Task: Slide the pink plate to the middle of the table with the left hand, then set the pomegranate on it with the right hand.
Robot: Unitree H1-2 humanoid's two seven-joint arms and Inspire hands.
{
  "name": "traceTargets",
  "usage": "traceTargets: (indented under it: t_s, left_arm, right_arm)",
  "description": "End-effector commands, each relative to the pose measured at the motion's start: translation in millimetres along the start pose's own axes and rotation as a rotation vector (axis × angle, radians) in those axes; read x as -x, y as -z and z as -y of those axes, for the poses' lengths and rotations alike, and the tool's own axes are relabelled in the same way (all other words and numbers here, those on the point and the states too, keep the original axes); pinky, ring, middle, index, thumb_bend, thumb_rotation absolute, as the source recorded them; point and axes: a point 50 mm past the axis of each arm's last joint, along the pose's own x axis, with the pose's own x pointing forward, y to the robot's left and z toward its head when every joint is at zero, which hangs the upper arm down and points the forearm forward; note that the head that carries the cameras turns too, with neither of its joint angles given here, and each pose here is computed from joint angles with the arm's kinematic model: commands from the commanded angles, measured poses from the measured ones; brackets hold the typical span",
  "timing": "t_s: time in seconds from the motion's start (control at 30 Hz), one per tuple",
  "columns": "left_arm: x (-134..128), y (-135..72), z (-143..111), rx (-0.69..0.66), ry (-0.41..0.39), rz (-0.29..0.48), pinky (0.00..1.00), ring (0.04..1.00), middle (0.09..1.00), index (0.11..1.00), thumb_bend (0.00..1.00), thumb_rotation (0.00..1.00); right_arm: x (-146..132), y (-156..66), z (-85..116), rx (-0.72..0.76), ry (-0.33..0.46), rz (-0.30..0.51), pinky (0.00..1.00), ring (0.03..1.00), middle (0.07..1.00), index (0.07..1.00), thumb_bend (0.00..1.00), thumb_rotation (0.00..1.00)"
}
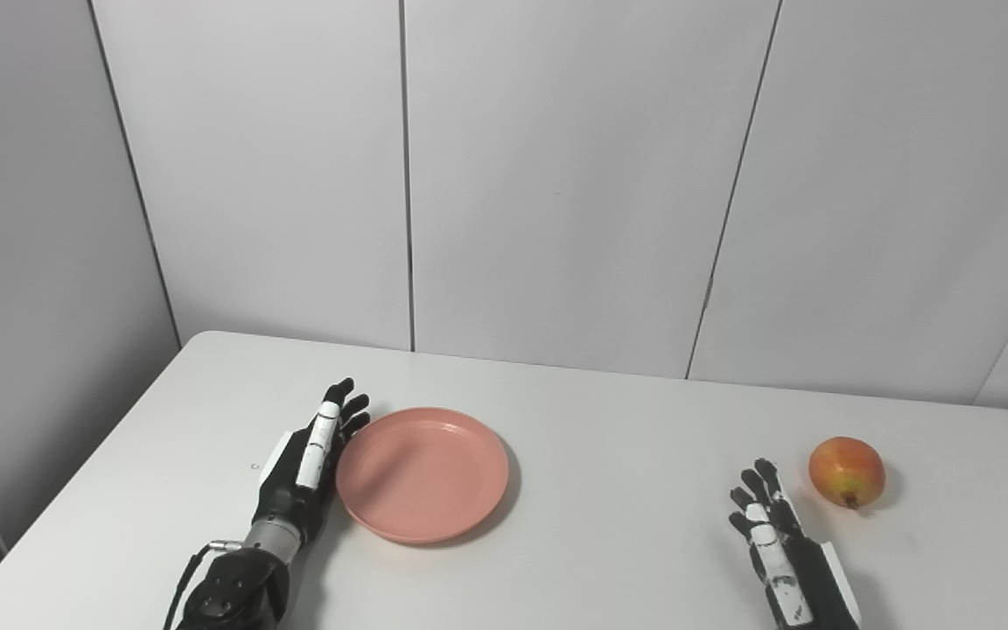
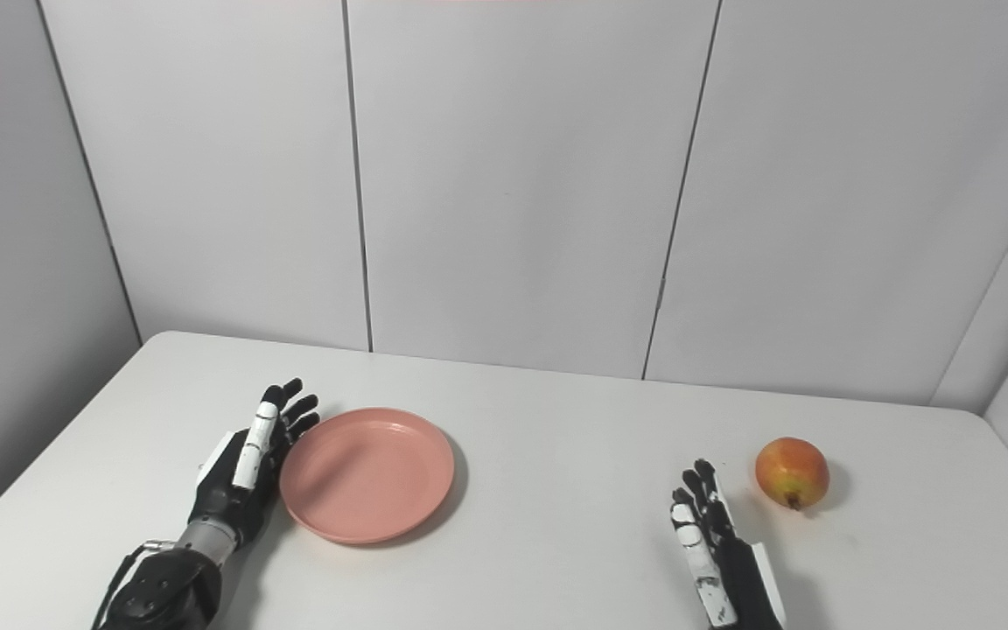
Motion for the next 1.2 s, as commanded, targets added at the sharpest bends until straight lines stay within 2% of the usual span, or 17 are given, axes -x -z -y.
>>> traceTargets:
  t_s: [0.0, 0.37, 0.57, 0.8, 1.17]
  left_arm:
    - [-5, -18, 6, -0.012, 0.028, 0.048, 0.93, 0.930, 0.941, 0.950, 0.60, 1.00]
    - [1, -15, 18, -0.017, 0.096, 0.033, 0.96, 0.962, 0.963, 0.970, 0.58, 1.00]
    - [4, -12, 27, -0.018, 0.132, 0.036, 0.98, 0.973, 0.979, 0.991, 0.58, 1.00]
    - [9, -14, 41, -0.014, 0.149, 0.043, 0.99, 0.992, 0.999, 1.000, 0.57, 1.00]
    - [21, -15, 68, 0.007, 0.201, 0.039, 1.00, 1.000, 1.000, 1.000, 0.58, 1.00]
  right_arm:
    - [0, 0, -7, -0.009, 0.015, 0.024, 0.93, 0.931, 0.950, 0.960, 0.56, 0.79]
    - [-3, -1, -21, 0.017, 0.049, 0.006, 0.92, 0.927, 0.919, 0.921, 0.65, 0.81]
    - [-5, 0, -22, 0.028, -0.017, 0.017, 0.97, 0.975, 0.990, 0.995, 0.63, 0.87]
    - [-6, -3, -22, 0.013, -0.008, 0.018, 0.93, 0.951, 0.971, 0.964, 0.61, 0.85]
    - [-5, -3, -21, 0.018, -0.029, 0.020, 0.95, 0.965, 0.989, 0.990, 0.62, 0.86]
